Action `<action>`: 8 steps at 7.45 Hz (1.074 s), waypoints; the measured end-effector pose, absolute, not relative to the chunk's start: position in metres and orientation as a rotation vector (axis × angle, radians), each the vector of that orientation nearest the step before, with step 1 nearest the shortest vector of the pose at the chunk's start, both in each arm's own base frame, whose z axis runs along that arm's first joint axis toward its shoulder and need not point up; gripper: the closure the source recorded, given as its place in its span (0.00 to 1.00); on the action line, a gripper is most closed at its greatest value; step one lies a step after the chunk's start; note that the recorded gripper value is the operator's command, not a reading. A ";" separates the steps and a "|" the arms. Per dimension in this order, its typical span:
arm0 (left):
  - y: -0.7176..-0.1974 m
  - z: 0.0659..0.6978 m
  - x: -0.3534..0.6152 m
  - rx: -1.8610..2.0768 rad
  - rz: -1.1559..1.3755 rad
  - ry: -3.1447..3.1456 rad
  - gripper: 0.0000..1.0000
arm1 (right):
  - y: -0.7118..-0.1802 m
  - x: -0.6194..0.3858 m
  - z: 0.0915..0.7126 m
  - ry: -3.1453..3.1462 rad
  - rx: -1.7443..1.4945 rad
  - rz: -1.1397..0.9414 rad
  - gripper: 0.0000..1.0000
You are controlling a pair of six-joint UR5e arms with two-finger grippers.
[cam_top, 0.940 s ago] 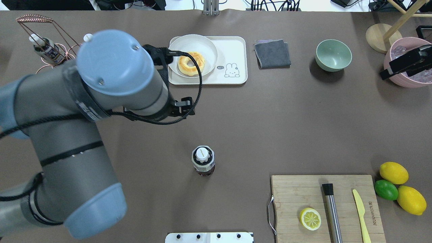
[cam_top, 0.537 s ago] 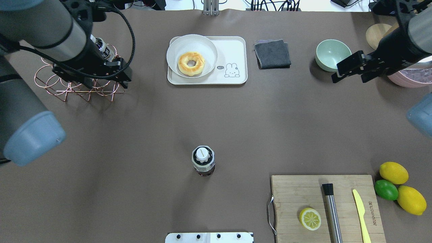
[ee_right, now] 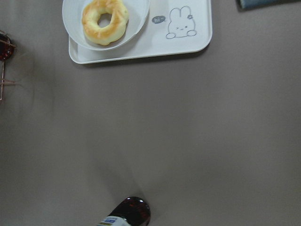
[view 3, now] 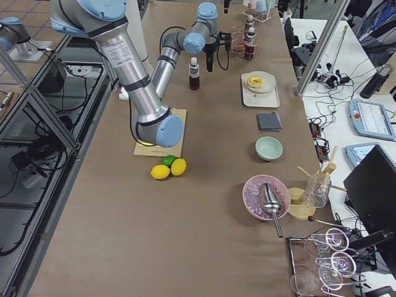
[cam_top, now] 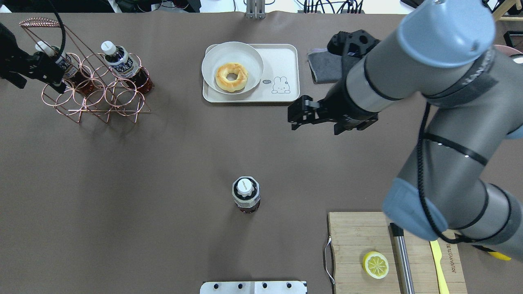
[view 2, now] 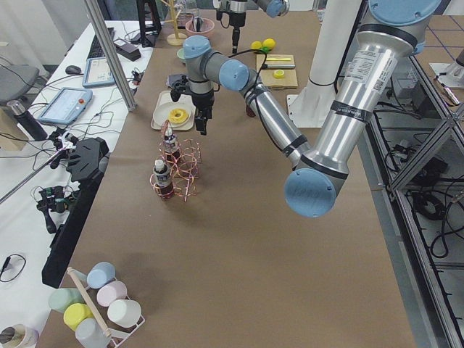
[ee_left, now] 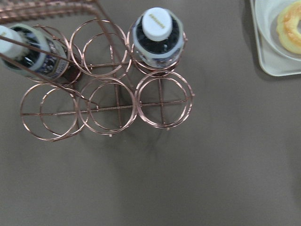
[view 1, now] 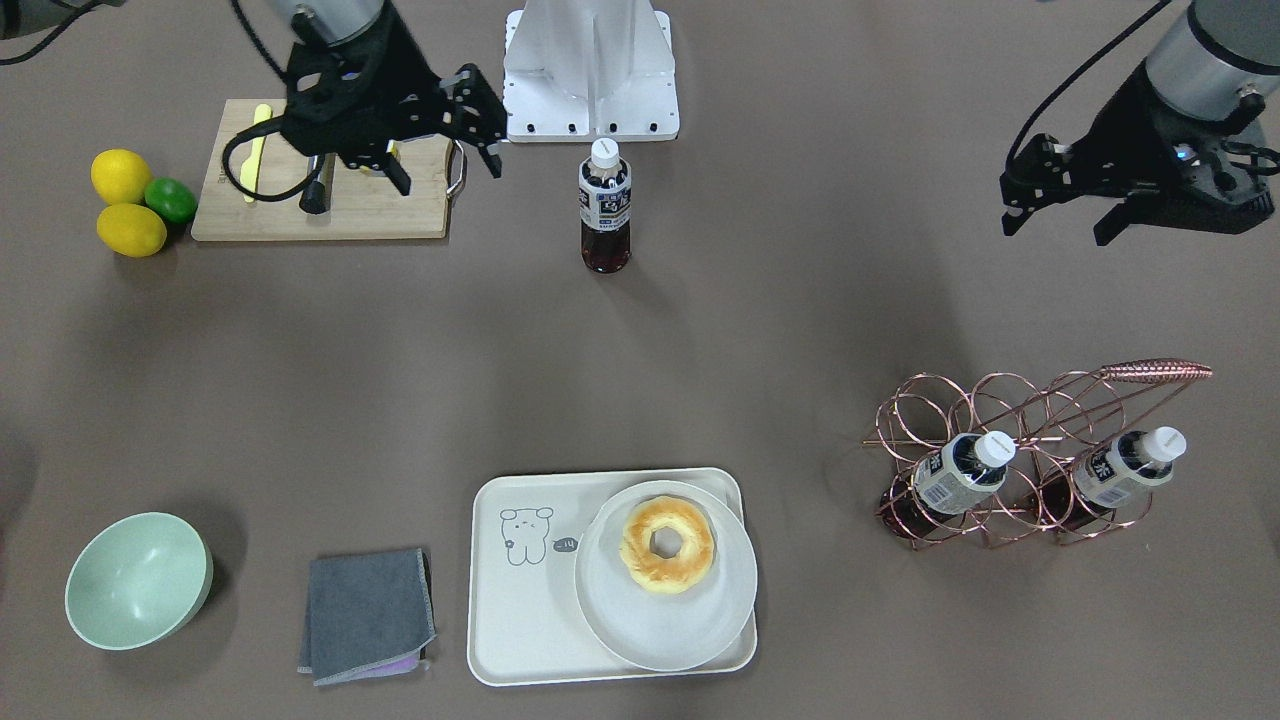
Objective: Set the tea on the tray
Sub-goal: 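Retract the left arm while the right arm reaches toward the standing bottle, then lower the right gripper around the tea bottle and close it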
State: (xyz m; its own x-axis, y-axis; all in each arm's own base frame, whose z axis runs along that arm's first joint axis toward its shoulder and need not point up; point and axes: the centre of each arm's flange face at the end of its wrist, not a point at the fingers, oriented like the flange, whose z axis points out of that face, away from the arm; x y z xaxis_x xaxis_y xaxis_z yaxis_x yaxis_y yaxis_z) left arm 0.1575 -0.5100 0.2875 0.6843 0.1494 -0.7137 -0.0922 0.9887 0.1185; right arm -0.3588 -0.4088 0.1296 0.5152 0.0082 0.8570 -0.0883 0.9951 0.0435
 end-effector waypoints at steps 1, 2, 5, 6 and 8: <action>-0.513 0.298 0.146 0.073 0.153 0.816 0.06 | -0.394 -0.395 0.096 -0.995 0.080 0.074 0.01; -0.515 0.302 0.140 0.073 0.159 0.822 0.06 | -0.381 -0.427 0.073 -0.966 0.075 0.081 0.02; -0.513 0.298 0.137 0.070 0.157 0.845 0.04 | -0.357 -0.495 0.045 -0.909 0.072 0.080 0.10; -0.512 0.297 0.137 0.068 0.158 0.854 0.04 | -0.350 -0.507 0.047 -0.890 0.076 0.073 0.13; -0.510 0.296 0.137 0.067 0.158 0.860 0.04 | -0.341 -0.525 0.058 -0.858 0.071 0.056 0.18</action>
